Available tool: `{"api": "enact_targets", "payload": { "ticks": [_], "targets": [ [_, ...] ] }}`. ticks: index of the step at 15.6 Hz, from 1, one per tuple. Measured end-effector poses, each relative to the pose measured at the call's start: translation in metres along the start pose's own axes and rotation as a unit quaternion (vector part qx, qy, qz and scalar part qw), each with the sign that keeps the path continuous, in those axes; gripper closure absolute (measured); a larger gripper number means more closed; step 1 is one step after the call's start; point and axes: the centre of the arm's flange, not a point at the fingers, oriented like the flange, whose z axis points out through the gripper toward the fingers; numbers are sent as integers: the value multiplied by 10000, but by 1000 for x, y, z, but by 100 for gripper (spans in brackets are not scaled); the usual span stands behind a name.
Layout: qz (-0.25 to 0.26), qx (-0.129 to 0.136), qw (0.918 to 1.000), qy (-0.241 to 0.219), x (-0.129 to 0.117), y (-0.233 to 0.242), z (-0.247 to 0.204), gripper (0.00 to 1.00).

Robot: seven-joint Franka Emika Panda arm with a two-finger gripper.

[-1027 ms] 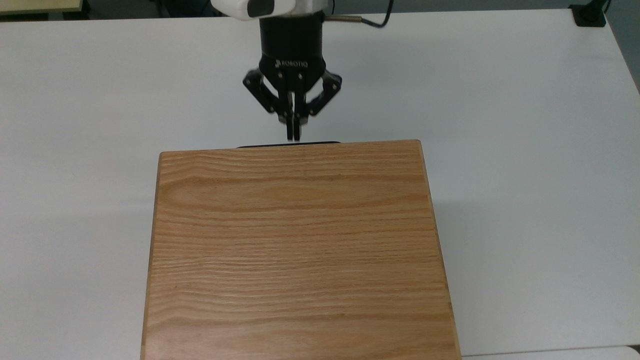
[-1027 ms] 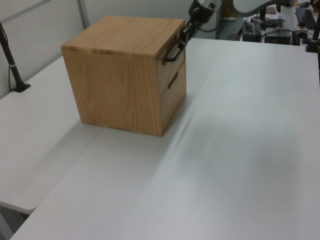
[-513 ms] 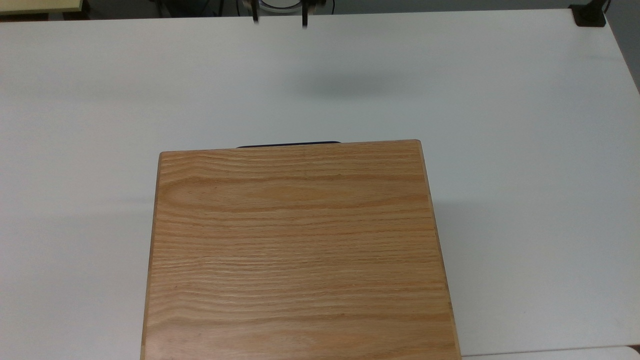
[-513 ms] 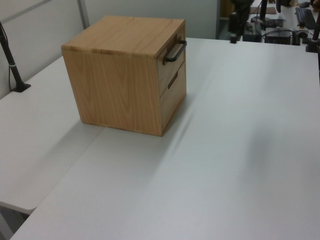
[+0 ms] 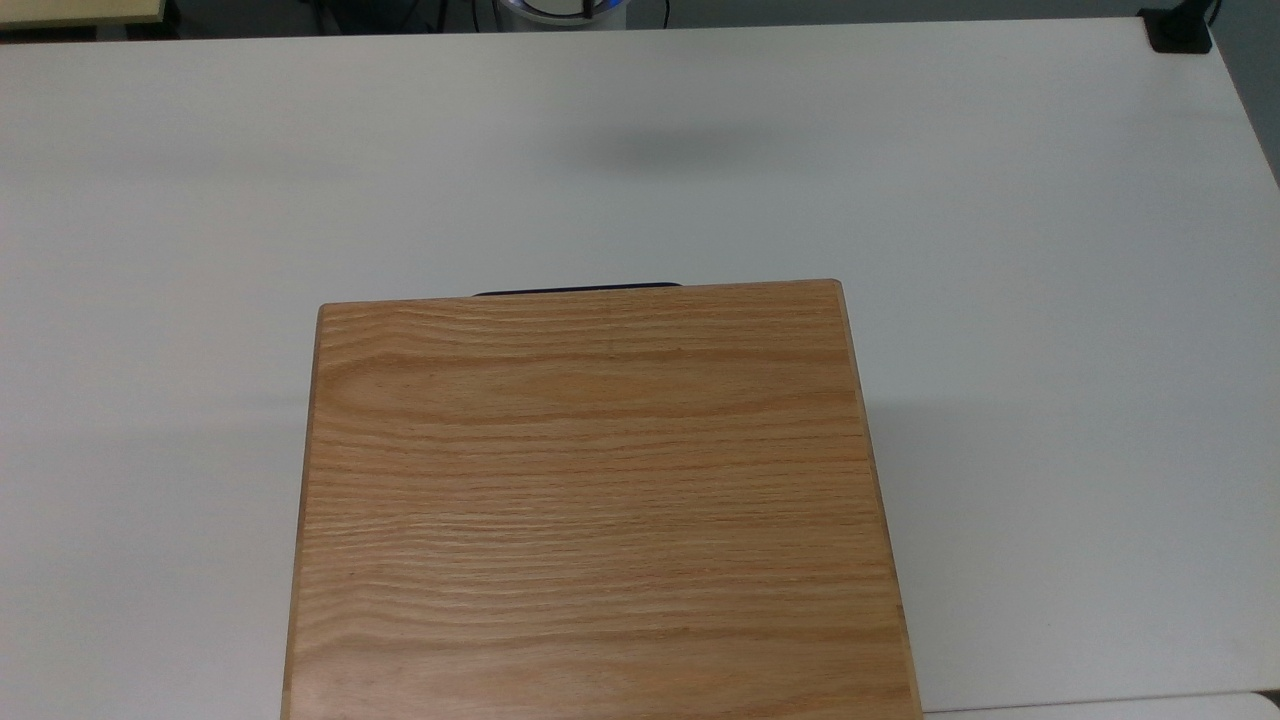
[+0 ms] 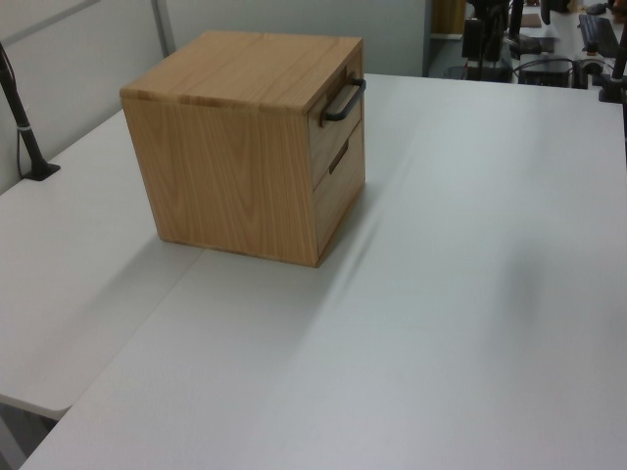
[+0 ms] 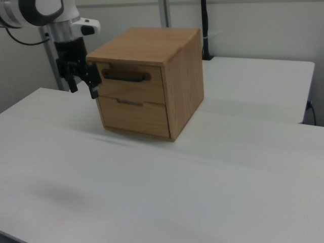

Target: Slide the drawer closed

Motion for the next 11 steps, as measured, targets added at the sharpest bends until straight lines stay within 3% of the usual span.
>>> {"api": "enact_targets", "payload": {
  "ticks": [11],
  "targets": [
    [-11,-19,10000,-1,3,24,0,0]
  ]
}}
